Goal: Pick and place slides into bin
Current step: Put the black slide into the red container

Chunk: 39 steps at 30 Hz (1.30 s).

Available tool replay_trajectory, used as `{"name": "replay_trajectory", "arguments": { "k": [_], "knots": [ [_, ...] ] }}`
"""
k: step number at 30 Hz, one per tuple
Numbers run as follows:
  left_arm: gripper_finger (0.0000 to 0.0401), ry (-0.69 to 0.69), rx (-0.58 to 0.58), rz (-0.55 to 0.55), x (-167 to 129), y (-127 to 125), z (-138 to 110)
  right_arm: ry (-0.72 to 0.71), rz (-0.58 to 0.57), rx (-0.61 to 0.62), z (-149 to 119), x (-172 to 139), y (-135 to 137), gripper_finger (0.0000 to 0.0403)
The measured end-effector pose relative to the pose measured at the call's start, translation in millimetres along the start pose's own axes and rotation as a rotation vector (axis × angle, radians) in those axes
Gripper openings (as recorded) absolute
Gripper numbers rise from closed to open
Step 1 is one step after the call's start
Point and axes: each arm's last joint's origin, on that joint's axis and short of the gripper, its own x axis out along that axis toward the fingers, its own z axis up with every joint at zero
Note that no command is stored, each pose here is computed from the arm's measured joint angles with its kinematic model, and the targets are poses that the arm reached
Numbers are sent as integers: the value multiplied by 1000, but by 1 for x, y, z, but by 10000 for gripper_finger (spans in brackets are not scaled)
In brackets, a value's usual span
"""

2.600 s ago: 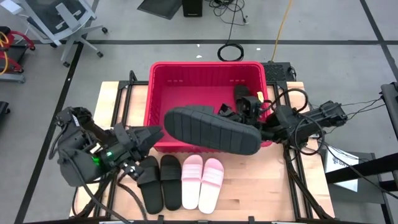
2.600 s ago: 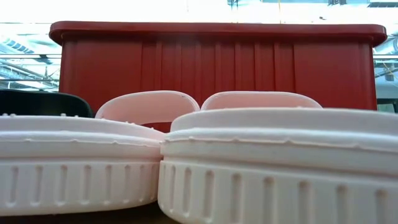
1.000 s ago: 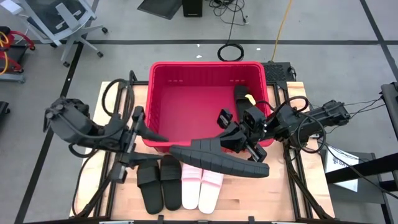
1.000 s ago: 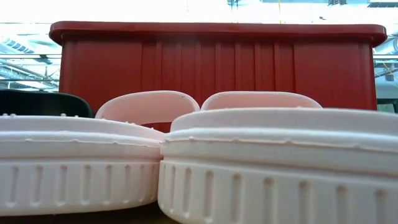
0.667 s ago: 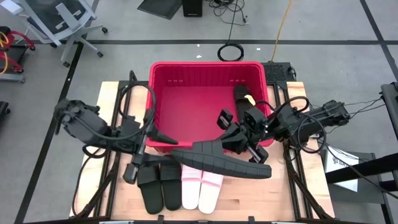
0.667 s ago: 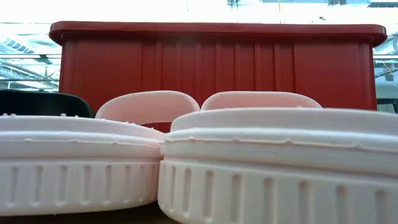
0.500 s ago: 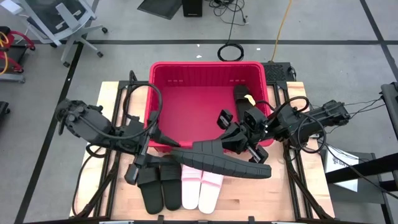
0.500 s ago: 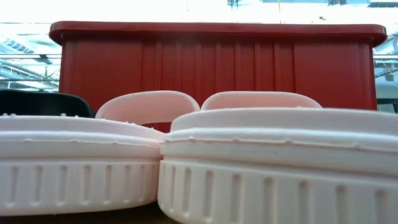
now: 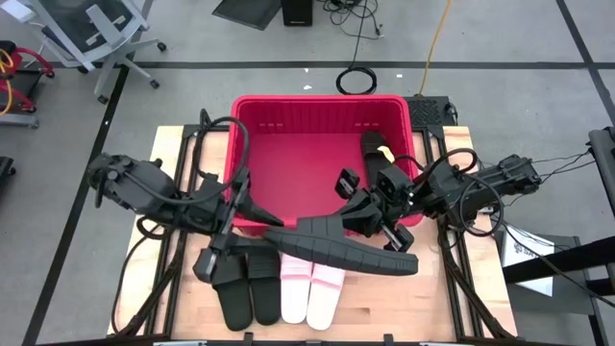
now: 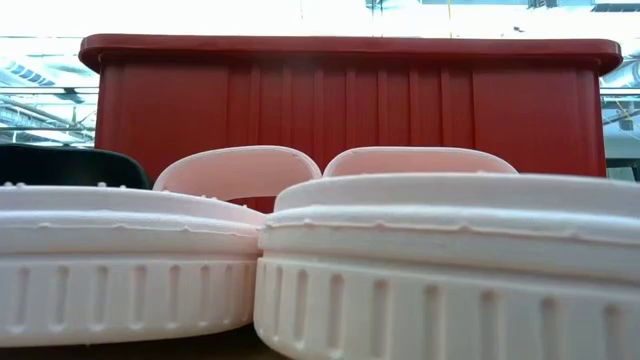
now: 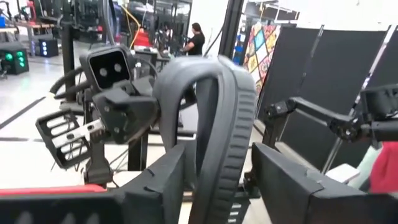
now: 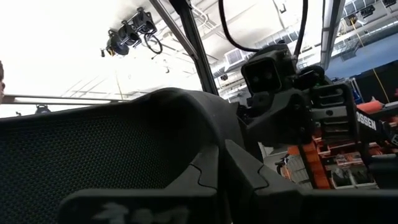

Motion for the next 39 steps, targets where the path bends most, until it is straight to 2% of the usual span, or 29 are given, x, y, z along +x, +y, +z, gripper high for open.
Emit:
{"name": "replay_trajectory", "arguments": {
  "k": [5, 12, 21, 39],
  "knots": [
    [101, -8, 1, -1, 1, 4, 2, -3, -6, 0, 0, 0, 0, 0],
    [14, 10, -15, -85, 6, 7, 1, 0, -1, 1, 0, 0, 0, 0],
    [11, -11, -18, -163, 10, 9, 3, -3, 0, 1, 0, 0, 0, 14],
    [9, -8, -57, -207, 3, 7, 6, -7, -13, -33, 2, 0, -2, 121]
  ]
}}
